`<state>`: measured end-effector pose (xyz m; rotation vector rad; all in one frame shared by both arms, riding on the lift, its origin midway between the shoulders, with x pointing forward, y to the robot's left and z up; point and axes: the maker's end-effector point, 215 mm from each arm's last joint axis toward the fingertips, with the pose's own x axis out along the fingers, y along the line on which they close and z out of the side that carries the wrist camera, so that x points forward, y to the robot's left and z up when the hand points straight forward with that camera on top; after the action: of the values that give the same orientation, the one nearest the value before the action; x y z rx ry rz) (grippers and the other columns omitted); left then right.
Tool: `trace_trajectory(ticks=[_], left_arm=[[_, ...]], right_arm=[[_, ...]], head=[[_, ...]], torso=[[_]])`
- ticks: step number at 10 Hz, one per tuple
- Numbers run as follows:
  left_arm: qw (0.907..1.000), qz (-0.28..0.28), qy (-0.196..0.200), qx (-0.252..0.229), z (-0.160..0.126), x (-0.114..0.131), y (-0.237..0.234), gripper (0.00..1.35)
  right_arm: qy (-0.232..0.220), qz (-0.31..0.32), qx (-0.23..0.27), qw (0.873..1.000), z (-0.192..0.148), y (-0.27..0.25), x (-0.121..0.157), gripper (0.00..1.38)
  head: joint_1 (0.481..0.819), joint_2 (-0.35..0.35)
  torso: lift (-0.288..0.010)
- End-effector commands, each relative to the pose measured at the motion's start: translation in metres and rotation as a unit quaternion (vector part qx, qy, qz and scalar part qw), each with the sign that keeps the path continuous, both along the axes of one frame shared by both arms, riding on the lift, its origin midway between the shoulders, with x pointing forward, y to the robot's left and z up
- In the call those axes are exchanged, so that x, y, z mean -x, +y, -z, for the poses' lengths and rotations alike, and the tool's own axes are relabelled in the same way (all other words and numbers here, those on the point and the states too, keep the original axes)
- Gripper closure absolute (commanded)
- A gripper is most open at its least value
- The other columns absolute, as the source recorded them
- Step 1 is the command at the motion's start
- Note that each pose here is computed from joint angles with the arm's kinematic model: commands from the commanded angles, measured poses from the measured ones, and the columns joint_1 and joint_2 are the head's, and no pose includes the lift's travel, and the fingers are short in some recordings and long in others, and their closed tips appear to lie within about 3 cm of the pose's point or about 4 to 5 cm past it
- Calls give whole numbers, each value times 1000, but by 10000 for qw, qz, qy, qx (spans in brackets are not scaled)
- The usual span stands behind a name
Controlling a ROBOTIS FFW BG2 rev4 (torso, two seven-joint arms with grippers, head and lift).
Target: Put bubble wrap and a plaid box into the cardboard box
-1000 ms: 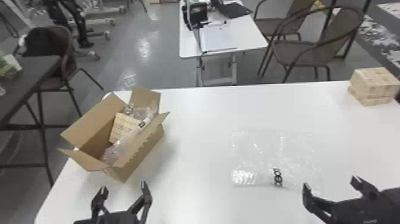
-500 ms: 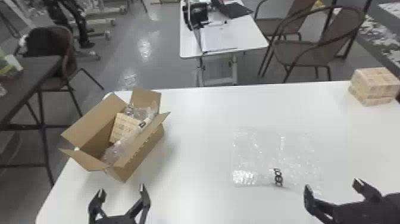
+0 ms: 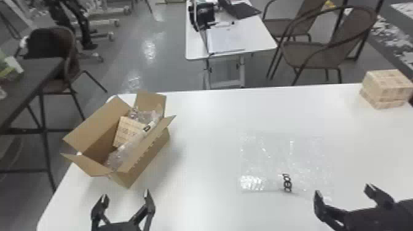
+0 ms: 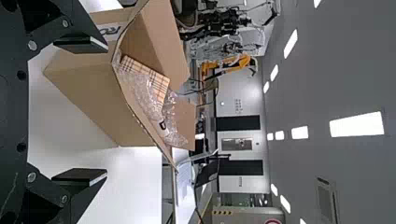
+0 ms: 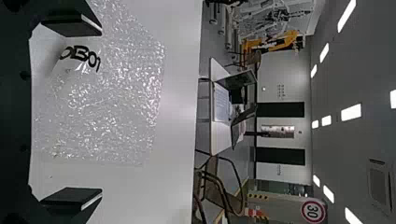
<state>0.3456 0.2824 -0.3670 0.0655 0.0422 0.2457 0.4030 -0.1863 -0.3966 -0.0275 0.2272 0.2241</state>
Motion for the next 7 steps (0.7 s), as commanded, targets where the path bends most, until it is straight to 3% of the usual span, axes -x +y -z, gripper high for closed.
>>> trace_trajectory(ticks=[1, 7], left_arm=[[10000, -8, -3, -3, 0, 0, 0, 338], [10000, -2, -72, -10, -4, -1, 0, 366]], right_arm=[[-14, 4, 21, 10000, -1, -1, 0, 87], [-55, 11, 38, 10000, -3, -2, 0, 99]], head=[[695, 147], [695, 145]], torso=[[-109], [-109]])
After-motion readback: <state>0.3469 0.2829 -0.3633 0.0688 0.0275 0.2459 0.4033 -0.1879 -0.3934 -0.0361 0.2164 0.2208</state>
